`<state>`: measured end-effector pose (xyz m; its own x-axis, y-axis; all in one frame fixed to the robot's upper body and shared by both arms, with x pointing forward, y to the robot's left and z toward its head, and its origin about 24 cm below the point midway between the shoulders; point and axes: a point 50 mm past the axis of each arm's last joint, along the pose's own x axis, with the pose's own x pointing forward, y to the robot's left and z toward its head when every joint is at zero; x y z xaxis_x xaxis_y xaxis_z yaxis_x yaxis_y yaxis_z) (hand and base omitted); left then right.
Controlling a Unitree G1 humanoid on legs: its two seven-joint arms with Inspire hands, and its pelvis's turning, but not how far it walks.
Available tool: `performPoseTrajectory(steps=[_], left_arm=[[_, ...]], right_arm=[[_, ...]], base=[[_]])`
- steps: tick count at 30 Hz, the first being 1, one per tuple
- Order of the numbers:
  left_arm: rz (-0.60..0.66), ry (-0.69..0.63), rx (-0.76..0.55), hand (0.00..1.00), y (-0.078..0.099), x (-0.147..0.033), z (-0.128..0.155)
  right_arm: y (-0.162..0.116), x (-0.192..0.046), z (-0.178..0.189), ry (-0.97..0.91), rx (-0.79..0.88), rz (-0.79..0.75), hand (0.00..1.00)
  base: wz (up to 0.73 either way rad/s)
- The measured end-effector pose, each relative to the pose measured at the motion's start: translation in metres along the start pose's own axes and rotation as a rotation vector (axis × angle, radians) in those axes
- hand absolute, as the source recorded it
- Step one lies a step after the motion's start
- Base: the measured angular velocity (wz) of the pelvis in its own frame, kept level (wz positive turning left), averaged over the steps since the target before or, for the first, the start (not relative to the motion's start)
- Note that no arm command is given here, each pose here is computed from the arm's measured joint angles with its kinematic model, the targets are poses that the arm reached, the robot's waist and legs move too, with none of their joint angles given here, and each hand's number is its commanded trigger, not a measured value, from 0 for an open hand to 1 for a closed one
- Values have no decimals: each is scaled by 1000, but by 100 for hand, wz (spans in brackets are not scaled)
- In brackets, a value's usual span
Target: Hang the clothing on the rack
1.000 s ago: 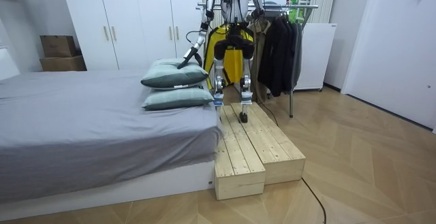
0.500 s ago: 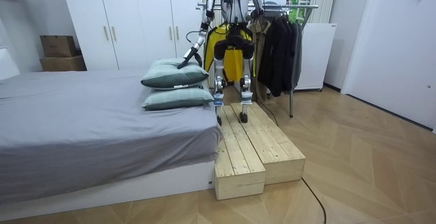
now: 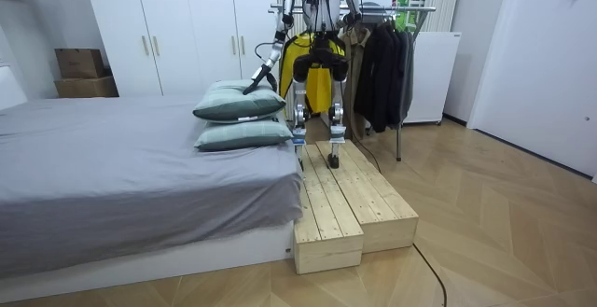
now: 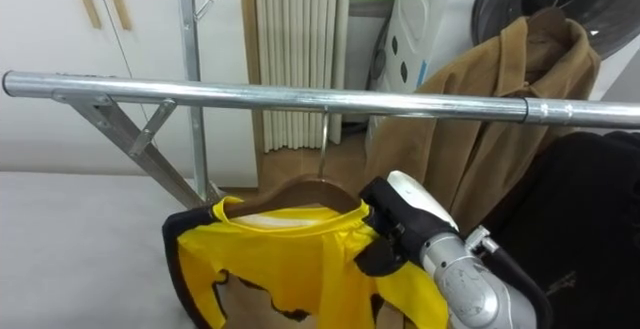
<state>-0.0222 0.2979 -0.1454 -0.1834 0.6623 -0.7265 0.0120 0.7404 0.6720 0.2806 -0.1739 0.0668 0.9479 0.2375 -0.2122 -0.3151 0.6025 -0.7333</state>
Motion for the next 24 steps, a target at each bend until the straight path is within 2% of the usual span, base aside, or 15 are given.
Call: performPoseTrajectory(steps=[8, 15, 24], left_arm=[[17, 4, 1, 0, -2, -1, -3], [26, 5, 0, 0, -1, 0, -6], [28, 8, 2, 0, -1, 0, -8]], right_arm=[[-20, -2, 14, -54, -119, -204, 100], [-30, -8, 32, -133, -163, -285, 100], [-31, -8, 34, -153, -127, -291, 100]], base=[[-1], [0], [0]])
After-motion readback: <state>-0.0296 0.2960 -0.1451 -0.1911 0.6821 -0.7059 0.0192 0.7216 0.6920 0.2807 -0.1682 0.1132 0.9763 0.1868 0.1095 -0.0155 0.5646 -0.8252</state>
